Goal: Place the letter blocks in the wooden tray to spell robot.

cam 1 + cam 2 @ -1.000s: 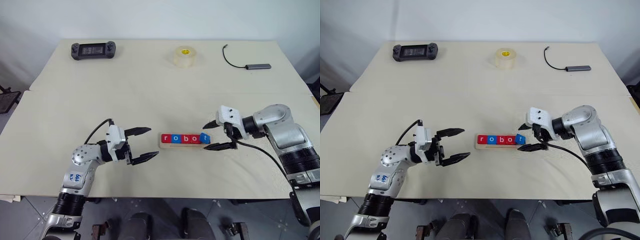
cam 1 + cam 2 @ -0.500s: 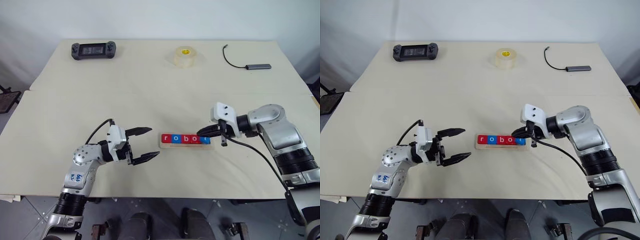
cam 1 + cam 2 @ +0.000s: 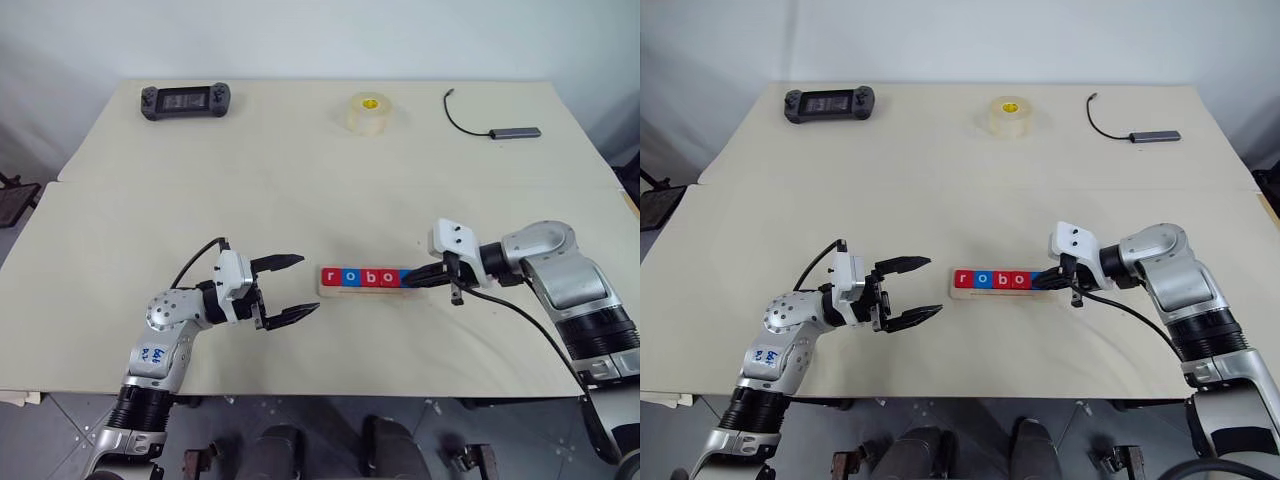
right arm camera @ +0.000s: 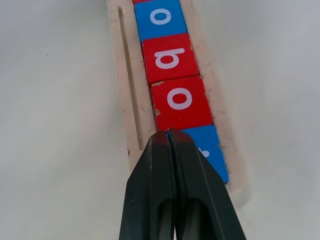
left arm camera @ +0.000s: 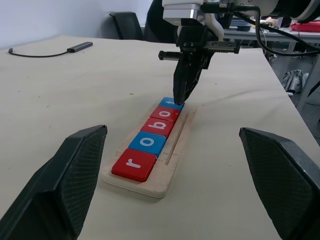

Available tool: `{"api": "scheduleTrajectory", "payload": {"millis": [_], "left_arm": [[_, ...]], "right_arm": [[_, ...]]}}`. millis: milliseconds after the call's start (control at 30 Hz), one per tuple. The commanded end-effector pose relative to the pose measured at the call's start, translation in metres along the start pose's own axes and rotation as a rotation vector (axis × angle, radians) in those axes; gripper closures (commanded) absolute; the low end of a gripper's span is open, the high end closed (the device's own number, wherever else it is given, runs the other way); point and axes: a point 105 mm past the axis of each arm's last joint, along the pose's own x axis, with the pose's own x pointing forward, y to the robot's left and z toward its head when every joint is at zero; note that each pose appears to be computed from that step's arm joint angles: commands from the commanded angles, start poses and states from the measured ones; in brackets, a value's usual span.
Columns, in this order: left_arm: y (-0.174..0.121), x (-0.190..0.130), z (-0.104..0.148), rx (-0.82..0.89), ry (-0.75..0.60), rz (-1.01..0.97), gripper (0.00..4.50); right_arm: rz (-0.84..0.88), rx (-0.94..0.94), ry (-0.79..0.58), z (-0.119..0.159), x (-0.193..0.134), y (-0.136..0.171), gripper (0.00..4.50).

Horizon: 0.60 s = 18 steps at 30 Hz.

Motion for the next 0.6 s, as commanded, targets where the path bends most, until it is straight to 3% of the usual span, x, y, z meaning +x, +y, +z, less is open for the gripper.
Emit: {"api": "scheduleTrajectory", "payload": {"millis": [33,200,300,400,600], "left_arm": [[-0.001,0.003,0.009,0.039,-0.019,-0.014,0.00],[0.000,-0.003,0.008,0.038,-0.004,-0.002,0.00],[0.002,-0.013,0.005,0.037,0.023,0.021,0.00],[0.006,-0.028,0.001,0.030,0.067,0.053,0.00],[0.016,-0.052,-0.001,0.030,0.142,0.092,0.00]], "right_arm": [[-0.037,-0.055,-0.116,0.029,-0.020,0.000,4.46],[-0.128,-0.067,-0.210,0.026,-0.043,0.006,4.46],[-0.154,-0.041,-0.392,0.029,-0.061,0.017,4.46],[-0.237,-0.001,-0.338,0.001,-0.079,0.029,3.87],[-0.397,0.093,-0.302,-0.039,-0.114,0.033,1.79]]}}
